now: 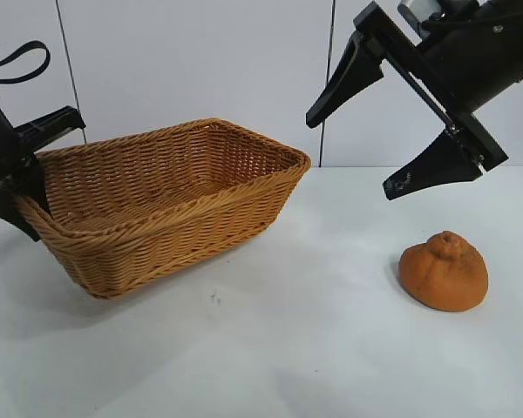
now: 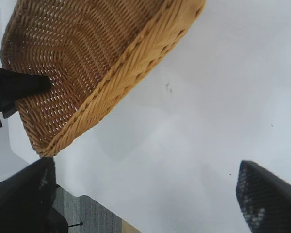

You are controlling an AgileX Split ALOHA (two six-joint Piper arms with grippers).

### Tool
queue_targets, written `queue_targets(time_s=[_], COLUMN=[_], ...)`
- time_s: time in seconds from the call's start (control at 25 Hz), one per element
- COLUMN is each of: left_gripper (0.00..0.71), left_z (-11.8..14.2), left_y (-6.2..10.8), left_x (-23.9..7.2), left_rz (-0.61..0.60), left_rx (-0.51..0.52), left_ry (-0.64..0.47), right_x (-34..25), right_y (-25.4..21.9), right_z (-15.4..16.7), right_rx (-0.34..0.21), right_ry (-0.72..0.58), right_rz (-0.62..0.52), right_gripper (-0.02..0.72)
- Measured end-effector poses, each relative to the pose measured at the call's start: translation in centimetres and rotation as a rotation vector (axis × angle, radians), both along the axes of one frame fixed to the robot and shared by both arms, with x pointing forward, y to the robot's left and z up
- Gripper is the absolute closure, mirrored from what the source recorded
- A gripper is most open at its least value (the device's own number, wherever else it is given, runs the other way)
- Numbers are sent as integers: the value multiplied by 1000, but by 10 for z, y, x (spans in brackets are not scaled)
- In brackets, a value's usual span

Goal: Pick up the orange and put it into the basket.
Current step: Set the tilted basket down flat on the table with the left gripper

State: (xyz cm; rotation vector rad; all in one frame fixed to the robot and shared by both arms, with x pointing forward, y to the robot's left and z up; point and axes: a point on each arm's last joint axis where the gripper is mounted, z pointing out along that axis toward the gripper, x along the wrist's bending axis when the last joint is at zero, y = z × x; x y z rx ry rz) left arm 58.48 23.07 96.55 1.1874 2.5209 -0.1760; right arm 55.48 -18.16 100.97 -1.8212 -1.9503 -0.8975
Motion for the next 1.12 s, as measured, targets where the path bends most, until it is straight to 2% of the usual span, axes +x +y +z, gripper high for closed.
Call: queue_targets(time_s=[0.24, 0.44, 0.56, 0.72, 0.88, 1.12], left_gripper=[625, 625, 625, 625, 626, 626], left_z=[8, -4, -8, -13, -31, -57], left_y=[-2, -6, -11, -15, -15, -15], left_x=[4, 10, 16, 21, 23, 28], left_rz=[-193, -377, -466, -516, -565, -570], left_rx=[39, 47, 19, -14, -8, 0], left_ry=[-36, 24, 18, -1, 33, 63], right_x=[0, 0, 0, 0, 0, 0], right_y=[0, 0, 0, 0, 0, 1], right_z=[0, 0, 0, 0, 0, 0], right_rx=[0, 0, 3, 5, 7, 8], right_ry=[1, 1, 3, 4, 5, 6], right_rz=[1, 1, 1, 1, 0, 1], right_gripper=[10, 10, 10, 10, 10, 10])
